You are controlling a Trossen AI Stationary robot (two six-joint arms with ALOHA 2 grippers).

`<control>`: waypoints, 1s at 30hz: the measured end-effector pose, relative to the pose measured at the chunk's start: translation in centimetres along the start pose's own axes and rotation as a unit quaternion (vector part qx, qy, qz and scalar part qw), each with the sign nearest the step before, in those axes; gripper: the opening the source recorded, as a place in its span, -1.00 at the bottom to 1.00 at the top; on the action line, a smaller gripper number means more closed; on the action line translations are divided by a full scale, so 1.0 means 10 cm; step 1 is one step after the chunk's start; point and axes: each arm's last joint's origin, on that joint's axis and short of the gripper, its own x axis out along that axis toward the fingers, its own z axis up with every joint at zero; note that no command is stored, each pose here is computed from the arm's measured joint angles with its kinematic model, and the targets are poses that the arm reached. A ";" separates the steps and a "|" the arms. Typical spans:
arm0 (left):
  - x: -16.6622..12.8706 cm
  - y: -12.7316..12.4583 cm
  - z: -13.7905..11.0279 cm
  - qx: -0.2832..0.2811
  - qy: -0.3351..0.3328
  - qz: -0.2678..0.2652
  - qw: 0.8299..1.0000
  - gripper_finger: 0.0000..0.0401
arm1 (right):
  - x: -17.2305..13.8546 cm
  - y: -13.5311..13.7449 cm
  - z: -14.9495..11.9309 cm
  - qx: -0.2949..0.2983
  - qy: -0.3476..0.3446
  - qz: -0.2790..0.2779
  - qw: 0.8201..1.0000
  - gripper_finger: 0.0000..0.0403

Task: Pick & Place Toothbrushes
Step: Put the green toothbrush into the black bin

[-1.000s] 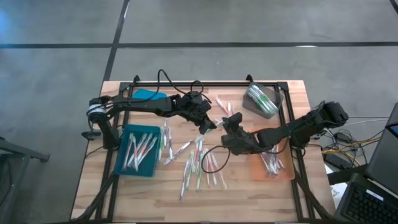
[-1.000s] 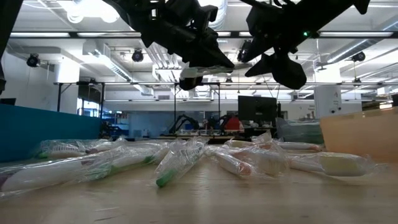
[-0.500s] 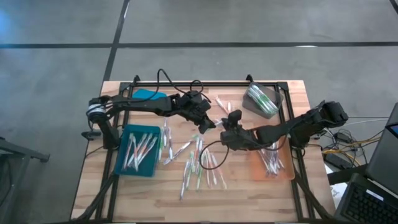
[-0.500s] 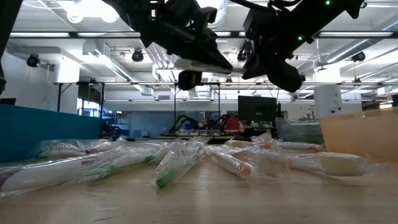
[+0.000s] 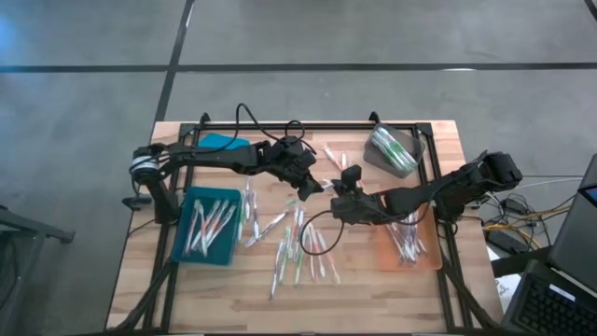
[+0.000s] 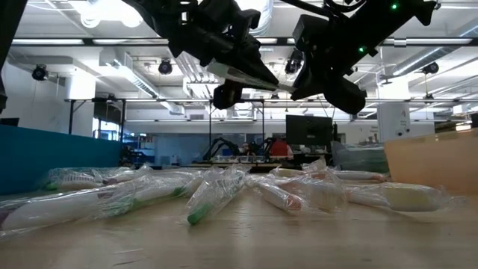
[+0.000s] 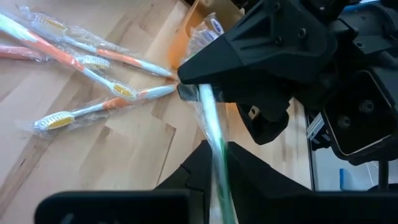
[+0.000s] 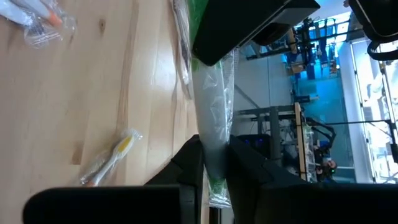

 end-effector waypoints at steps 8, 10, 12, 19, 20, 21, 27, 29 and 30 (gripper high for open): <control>0.00 -0.01 0.01 0.017 -0.003 -0.003 1.000 -0.70 | 0.00 0.00 0.00 0.003 -0.002 0.000 1.000 -0.81; 0.00 -0.01 0.01 0.025 -0.009 0.005 1.000 -0.66 | 0.00 0.00 0.01 0.005 -0.004 0.000 1.000 -0.81; 0.00 -0.01 0.01 0.033 -0.015 0.013 0.999 -0.60 | 0.00 -0.01 0.01 0.005 -0.004 0.001 1.000 -0.82; 0.00 0.01 0.02 0.045 -0.023 0.034 0.998 -0.20 | 0.00 0.00 0.01 0.005 -0.004 0.002 1.000 -0.81; 0.00 0.01 0.02 0.045 -0.025 0.038 0.998 -0.13 | 0.00 0.00 0.01 0.004 -0.004 0.002 1.000 -0.81; 0.00 0.01 0.02 0.045 -0.027 0.041 0.998 -0.07 | 0.00 0.00 0.01 0.004 -0.004 0.002 1.000 -0.81; 0.00 0.02 0.04 0.053 -0.042 0.053 0.996 0.12 | 0.00 0.00 0.01 0.004 -0.003 0.003 1.000 -0.82; 0.00 0.01 0.05 0.063 -0.046 0.052 0.996 0.13 | 0.00 0.00 0.00 0.007 -0.003 0.003 1.000 -0.81; 0.00 0.01 0.05 0.065 -0.046 0.052 0.995 0.13 | 0.00 0.00 0.00 0.007 -0.002 0.002 1.000 -0.80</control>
